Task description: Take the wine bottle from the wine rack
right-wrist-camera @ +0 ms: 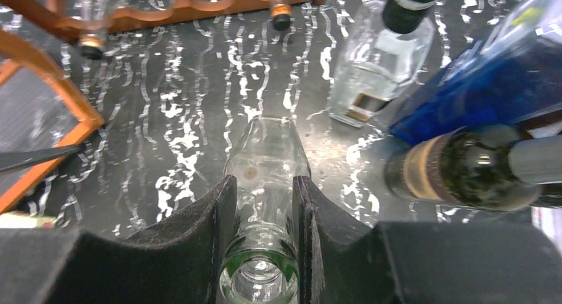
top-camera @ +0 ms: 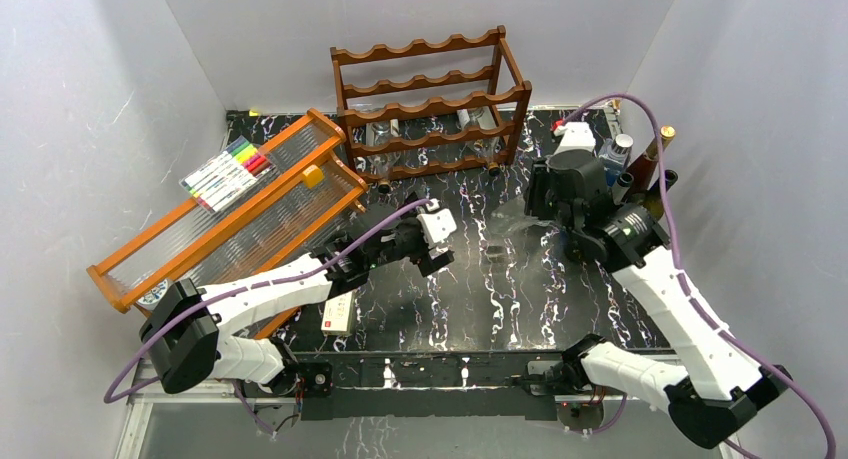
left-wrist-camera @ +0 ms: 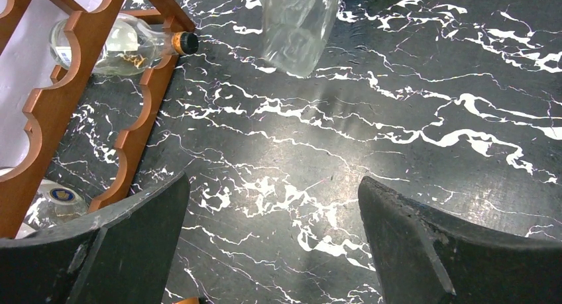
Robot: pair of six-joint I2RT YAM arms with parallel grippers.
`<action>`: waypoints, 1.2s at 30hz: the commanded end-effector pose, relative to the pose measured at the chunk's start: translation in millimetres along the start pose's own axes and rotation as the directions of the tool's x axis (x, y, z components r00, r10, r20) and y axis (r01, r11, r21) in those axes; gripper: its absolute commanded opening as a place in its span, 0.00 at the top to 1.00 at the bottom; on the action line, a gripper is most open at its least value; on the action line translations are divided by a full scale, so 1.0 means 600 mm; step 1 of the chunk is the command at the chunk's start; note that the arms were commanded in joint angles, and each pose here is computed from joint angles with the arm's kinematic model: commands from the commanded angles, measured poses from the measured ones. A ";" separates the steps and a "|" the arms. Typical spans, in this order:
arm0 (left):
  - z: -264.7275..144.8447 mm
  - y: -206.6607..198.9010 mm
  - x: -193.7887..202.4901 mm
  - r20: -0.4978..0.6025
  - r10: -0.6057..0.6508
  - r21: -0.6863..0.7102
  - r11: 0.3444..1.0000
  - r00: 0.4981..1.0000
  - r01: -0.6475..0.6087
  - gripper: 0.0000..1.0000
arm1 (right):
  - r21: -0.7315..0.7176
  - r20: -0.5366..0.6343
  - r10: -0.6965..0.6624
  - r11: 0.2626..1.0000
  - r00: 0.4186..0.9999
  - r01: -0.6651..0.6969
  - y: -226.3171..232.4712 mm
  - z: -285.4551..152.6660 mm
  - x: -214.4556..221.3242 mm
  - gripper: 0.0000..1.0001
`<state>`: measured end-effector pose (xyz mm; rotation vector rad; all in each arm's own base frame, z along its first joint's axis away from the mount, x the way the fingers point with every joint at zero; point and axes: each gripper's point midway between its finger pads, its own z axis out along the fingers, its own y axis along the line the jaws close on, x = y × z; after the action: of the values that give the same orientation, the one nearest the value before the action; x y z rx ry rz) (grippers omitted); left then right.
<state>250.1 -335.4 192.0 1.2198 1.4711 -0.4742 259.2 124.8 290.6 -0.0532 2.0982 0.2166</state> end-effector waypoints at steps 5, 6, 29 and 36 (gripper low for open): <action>-0.014 0.016 -0.030 0.053 0.013 -0.054 0.999 0.999 -0.011 0.02 | 0.146 -0.089 -0.050 0.987 0.995 0.063 -0.037 0.017 -0.024 1.00; -0.014 0.017 -0.031 0.054 0.014 -0.056 0.998 0.998 -0.011 0.02 | 0.140 -0.103 -0.046 0.988 0.994 0.060 -0.039 0.020 -0.023 1.00; -0.012 0.014 -0.028 0.048 0.021 -0.058 0.998 0.999 -0.019 0.02 | 0.215 -0.274 0.104 0.976 0.956 -0.044 -0.156 0.077 0.003 1.00; -0.012 0.016 -0.027 0.048 0.022 -0.066 0.998 0.999 -0.018 0.02 | 0.241 -0.259 0.080 0.970 0.963 -0.016 -0.170 0.080 0.012 1.00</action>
<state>252.6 -333.1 191.5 1.2013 1.4783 -0.4349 298.2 38.0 228.2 0.1248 2.4951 -0.0082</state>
